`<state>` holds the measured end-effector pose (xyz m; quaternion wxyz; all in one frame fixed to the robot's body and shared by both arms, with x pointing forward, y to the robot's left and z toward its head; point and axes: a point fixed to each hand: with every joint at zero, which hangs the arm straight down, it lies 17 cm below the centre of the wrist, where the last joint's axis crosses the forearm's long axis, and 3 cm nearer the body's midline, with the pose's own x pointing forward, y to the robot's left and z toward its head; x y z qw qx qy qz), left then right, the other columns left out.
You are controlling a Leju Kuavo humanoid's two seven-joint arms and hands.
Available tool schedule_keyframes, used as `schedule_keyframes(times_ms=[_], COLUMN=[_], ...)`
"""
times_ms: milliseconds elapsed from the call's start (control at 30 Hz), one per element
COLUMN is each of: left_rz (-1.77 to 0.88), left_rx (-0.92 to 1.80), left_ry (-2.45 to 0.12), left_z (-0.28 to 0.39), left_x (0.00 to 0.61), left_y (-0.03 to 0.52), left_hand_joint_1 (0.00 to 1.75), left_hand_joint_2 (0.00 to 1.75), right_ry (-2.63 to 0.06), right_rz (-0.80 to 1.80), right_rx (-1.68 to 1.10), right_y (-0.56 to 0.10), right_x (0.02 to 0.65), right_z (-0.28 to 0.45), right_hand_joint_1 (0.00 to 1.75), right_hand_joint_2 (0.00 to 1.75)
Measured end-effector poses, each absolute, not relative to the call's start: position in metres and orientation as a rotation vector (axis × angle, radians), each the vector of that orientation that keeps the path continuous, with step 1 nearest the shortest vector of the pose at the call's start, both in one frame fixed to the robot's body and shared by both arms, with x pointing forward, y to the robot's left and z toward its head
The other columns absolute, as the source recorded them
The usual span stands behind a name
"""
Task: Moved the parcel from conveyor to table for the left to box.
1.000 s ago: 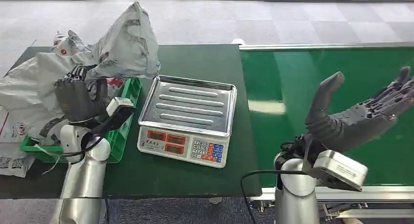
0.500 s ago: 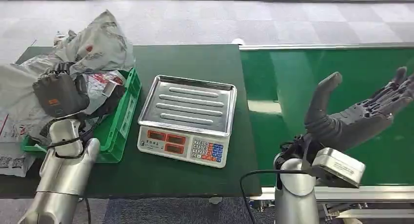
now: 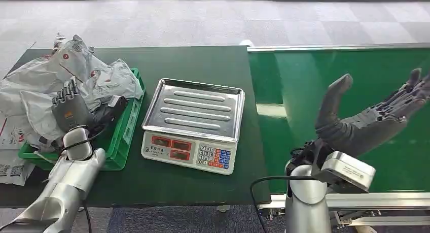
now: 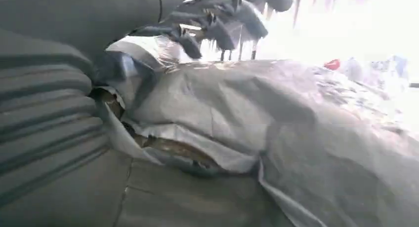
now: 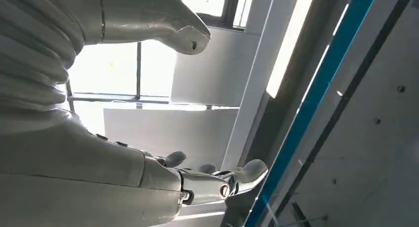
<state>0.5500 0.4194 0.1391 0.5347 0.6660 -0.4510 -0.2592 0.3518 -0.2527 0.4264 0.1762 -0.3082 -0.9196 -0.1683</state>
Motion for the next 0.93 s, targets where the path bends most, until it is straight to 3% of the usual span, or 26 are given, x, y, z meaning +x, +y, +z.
schedule_keyframes(times_ms=[300, 400, 500, 567, 767, 933], left_rz=[-0.560, -0.459, -0.020, 0.175, 0.887, 1.071], left_rx=[1.556, 1.481, 1.302, 1.375, 1.164, 0.825], left_ry=[-1.053, -1.272, -1.783, -2.056, -2.141, -2.344], left_z=[0.131, 0.162, 0.257, 0.304, 0.329, 0.367], left_x=[0.543, 0.543, 0.524, 0.476, 0.387, 0.351], left_y=[0.432, 0.402, 0.395, 0.410, 0.449, 0.410], left_hand_joint_1=[0.00, 0.00, 0.00, 0.00, 0.00, 0.00], left_hand_joint_2=[0.00, 0.00, 0.00, 0.00, 0.00, 0.00], right_ry=[-2.604, -2.597, -2.593, -2.589, -2.594, -2.595], right_rz=[-0.473, -0.475, -0.484, -0.482, -0.474, -0.472], right_rx=[-0.869, -0.864, -0.847, -0.837, -0.836, -0.836], right_y=[-0.251, -0.252, -0.252, -0.251, -0.249, -0.248], right_x=[0.352, 0.353, 0.355, 0.356, 0.358, 0.358], right_z=[0.427, 0.426, 0.425, 0.423, 0.422, 0.421], right_hand_joint_1=[0.00, 0.00, 0.00, 0.00, 0.00, 0.00], right_hand_joint_2=[1.75, 1.75, 1.75, 1.75, 1.75, 1.75])
